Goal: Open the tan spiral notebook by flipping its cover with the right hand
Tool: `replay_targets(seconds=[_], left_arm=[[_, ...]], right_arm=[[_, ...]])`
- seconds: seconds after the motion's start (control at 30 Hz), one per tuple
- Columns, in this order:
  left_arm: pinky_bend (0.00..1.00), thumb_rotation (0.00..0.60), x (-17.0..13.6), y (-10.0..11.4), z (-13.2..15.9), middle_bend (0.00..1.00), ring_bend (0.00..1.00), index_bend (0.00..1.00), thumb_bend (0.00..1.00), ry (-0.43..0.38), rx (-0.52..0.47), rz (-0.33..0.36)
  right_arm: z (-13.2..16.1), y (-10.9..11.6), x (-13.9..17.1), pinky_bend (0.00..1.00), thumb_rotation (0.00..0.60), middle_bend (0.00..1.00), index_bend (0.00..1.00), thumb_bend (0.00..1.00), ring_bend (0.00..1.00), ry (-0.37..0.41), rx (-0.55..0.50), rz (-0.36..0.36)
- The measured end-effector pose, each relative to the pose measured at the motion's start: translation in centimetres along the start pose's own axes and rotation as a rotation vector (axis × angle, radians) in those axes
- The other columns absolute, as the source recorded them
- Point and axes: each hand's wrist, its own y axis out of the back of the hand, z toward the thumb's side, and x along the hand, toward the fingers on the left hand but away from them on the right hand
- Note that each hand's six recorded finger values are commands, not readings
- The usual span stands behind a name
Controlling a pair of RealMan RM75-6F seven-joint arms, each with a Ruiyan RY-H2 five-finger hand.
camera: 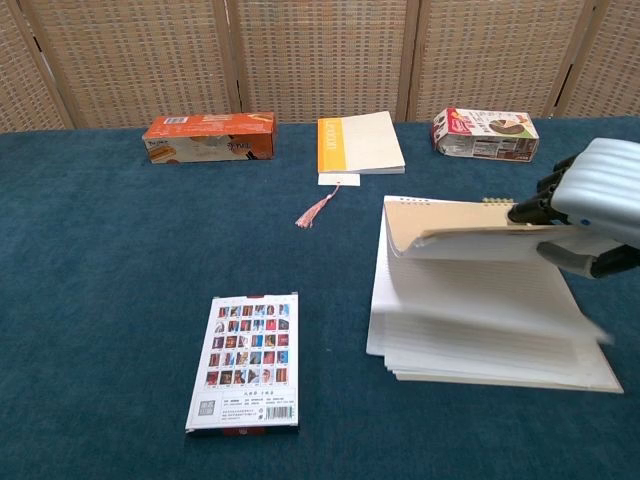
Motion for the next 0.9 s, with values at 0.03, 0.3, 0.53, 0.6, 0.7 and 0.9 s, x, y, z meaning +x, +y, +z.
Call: replay_targets(seconds=[0.03, 0.3, 0.53, 0.6, 0.7, 0.9], left_arm=[[0.0, 0.6, 0.0, 0.0, 0.0, 0.0, 0.0, 0.0, 0.0, -0.001, 0.002, 0.0], [0.0, 0.6, 0.0, -0.2, 0.2, 0.0, 0.0, 0.0, 0.0, -0.001, 0.008, -0.004], [0.0, 0.6, 0.0, -0.2, 0.3, 0.0, 0.0, 0.0, 0.0, -0.002, 0.007, -0.003], [0.0, 0.6, 0.0, -0.2, 0.3, 0.0, 0.0, 0.0, 0.0, -0.003, 0.007, -0.002], [0.0, 0.6, 0.0, -0.2, 0.3, 0.0, 0.0, 0.0, 0.0, -0.003, 0.008, -0.003], [0.0, 0.6, -0.1, -0.3, 0.3, 0.0, 0.0, 0.0, 0.0, -0.005, 0.01, -0.004]], right_arm=[[0.2, 0.3, 0.4, 0.57, 0.6, 0.66, 0.65, 0.67, 0.59, 0.02, 0.003, -0.007], [2.1, 2.2, 3.2, 0.57, 0.6, 0.66, 0.65, 0.67, 0.59, 0.162, 0.012, -0.059], [3.8, 3.5, 4.9, 0.57, 0.6, 0.66, 0.65, 0.67, 0.59, 0.266, 0.021, -0.088], [4.6, 3.8, 5.6, 0.57, 0.6, 0.66, 0.65, 0.67, 0.59, 0.305, 0.028, -0.095], [5.2, 4.1, 6.3, 0.57, 0.6, 0.66, 0.65, 0.67, 0.59, 0.33, 0.033, -0.101], [6.2, 4.4, 7.3, 0.57, 0.6, 0.66, 0.65, 0.67, 0.59, 0.372, 0.035, -0.109]])
